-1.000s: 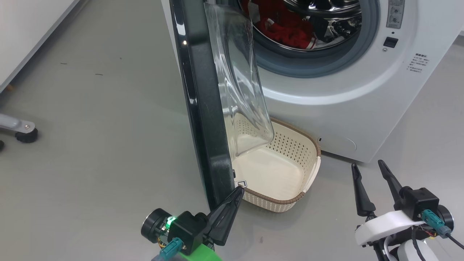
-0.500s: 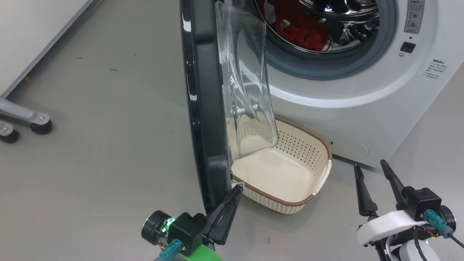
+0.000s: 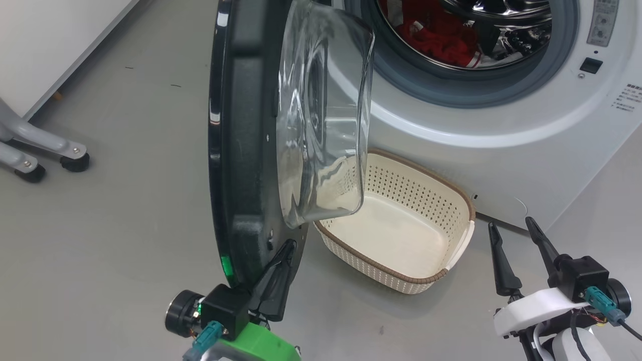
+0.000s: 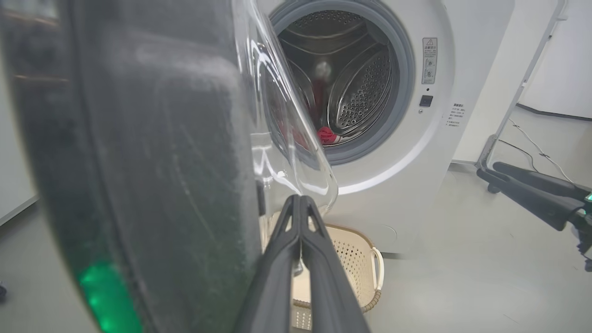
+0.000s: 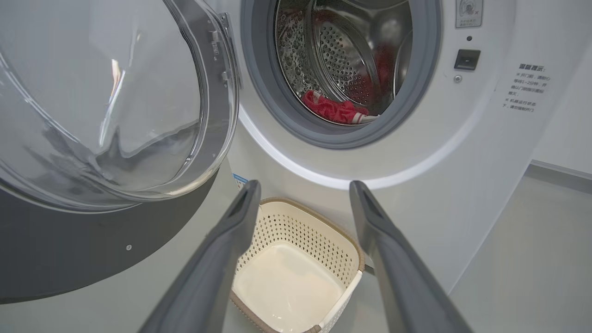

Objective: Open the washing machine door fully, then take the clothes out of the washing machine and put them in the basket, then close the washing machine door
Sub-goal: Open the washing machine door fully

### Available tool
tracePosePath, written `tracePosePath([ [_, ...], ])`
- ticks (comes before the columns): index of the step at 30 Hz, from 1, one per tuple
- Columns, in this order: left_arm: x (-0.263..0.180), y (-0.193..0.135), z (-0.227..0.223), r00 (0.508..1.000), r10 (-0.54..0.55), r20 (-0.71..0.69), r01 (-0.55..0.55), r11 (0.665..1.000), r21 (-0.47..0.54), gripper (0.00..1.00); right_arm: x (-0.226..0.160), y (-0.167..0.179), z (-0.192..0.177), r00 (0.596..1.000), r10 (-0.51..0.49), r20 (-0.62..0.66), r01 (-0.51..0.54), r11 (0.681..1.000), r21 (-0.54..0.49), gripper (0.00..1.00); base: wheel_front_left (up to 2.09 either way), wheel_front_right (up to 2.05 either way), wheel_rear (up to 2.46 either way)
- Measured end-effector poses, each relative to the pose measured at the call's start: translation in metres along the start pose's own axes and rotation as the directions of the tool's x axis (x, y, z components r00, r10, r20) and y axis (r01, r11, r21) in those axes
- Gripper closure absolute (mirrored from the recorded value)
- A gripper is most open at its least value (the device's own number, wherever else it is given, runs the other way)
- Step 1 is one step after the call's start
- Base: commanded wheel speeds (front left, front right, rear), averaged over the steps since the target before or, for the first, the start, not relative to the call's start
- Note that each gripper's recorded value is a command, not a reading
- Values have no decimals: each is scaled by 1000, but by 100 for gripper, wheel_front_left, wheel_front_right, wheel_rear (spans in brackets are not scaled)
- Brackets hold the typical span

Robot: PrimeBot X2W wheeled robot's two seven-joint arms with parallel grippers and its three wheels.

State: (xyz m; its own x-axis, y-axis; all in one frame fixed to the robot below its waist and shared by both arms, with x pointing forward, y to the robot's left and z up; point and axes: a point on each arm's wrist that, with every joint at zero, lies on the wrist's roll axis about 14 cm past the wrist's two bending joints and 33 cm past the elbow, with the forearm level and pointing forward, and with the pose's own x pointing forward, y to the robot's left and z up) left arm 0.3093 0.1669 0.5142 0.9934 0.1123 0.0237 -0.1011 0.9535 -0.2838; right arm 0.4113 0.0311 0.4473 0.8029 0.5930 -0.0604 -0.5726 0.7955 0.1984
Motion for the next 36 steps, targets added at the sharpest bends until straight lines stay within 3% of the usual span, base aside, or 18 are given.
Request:
tracePosePath([
  [18,-4,78,12,968,246,50,-247,969,3,100,3,-5,-2,1000,-9,0,9,1000,6,0,0,0,0],
  [36,-16,152,18,887,457,70,-457,889,-11,100,3,-16,0,999,-32,13,32,999,5,0,0,0,0],
])
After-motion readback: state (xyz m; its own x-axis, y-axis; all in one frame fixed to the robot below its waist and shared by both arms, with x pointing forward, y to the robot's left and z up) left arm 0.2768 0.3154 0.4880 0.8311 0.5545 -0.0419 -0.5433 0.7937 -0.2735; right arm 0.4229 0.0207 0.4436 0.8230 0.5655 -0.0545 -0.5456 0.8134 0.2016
